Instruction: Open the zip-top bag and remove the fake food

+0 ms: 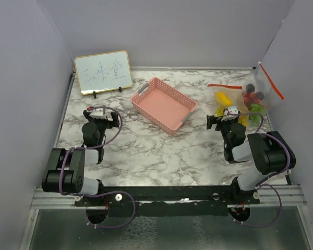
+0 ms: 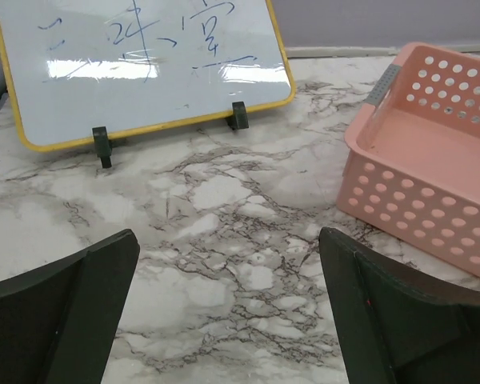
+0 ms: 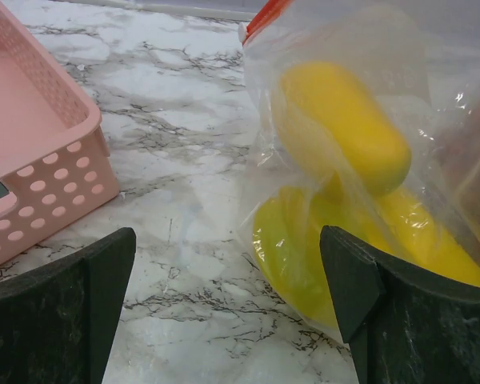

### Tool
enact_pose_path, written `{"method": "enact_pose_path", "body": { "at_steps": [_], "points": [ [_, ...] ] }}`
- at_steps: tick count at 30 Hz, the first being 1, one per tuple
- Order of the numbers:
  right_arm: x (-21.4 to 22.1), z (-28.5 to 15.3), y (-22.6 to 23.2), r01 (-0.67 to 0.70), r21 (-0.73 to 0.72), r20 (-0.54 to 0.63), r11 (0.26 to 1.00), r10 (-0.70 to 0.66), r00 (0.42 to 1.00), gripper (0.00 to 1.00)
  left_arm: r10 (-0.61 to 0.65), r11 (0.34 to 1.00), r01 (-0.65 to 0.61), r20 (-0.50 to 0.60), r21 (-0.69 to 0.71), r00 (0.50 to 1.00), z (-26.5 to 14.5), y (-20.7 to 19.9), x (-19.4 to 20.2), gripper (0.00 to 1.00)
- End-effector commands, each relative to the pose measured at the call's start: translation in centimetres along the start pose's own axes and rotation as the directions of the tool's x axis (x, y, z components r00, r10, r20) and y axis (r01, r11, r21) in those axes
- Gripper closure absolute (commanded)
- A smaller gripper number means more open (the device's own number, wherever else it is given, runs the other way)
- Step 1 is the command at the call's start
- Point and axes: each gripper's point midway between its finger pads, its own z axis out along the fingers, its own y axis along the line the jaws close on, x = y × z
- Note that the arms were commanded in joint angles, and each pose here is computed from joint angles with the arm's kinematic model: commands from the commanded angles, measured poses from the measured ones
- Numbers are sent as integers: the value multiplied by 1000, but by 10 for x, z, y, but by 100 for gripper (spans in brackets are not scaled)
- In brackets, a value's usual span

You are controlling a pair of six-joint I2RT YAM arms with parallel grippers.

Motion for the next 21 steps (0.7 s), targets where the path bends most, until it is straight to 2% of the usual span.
{"method": "enact_pose_path", "body": {
  "at_steps": [1,7,14,18,21],
  "points": [
    [-3,3,1,6,-2,10,1000,-6,1000,1,-23,1000,22,131,12,991,-17,-4,-20,1],
    [-3,3,0,6,-2,11,1000,-6,1000,1,-29,997,21,106,74,994,-8,-15,-22,1],
    [-3,3,1,6,-4,10,1000,-6,1000,1,-35,997,28,102,68,994,-7,-14,-21,1],
    [-4,2,9,25,-54,16,998,-24,1000,1,-54,982,37,92,183,994,-6,-34,-22,1],
    [-8,-2,16,44,-95,42,994,-40,998,1,-68,951,14,166,309,984,-20,-57,-35,1]
  ]
}}
